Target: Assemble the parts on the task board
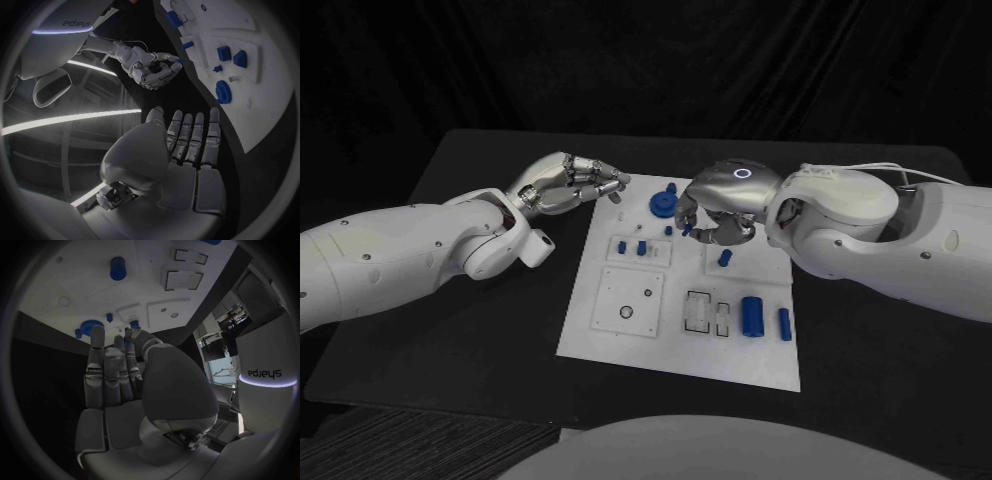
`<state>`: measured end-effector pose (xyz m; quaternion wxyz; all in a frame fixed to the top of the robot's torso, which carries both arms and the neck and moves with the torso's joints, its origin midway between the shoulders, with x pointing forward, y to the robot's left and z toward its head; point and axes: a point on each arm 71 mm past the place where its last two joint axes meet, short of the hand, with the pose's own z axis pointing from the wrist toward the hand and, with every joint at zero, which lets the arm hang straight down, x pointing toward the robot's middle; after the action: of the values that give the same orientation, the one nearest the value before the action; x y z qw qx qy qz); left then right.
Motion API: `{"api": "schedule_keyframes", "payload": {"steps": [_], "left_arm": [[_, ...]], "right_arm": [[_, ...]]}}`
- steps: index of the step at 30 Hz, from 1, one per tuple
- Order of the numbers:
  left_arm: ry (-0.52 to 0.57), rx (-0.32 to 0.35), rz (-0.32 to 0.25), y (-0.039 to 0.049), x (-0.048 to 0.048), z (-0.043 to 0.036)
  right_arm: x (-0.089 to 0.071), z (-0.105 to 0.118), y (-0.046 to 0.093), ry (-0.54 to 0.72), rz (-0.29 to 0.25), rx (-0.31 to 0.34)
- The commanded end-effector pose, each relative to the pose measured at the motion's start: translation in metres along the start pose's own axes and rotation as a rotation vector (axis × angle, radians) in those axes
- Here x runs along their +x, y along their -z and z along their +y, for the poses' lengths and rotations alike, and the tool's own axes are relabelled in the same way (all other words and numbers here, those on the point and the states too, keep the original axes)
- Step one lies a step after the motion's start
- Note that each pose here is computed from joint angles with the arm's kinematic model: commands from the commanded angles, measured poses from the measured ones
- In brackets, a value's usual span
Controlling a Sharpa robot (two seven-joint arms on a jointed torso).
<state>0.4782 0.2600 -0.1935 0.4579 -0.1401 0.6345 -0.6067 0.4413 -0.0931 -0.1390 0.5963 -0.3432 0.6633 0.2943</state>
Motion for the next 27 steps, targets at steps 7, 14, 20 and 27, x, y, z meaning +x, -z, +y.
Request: {"api": "schedule_keyframes", "payload": {"steps": [7, 14, 20, 27], "left_arm": [[0.013, 0.012, 0.009, -0.003, 0.0022, -0.0004], [0.014, 0.013, 0.011, -0.0044, 0.0028, -0.0001], [0.012, 0.01, 0.008, -0.0036, 0.0016, 0.0003], [0.008, 0.014, 0.003, -0.0029, 0.0004, 0.0004]], "right_arm": [[0.011, 0.016, -0.025, 0.015, 0.1, -0.028], [0.02, 0.032, -0.033, 0.038, 0.075, -0.073], [0.027, 0.042, -0.033, 0.04, 0.056, -0.096], [0.029, 0.053, -0.03, 0.055, 0.029, -0.127]]}}
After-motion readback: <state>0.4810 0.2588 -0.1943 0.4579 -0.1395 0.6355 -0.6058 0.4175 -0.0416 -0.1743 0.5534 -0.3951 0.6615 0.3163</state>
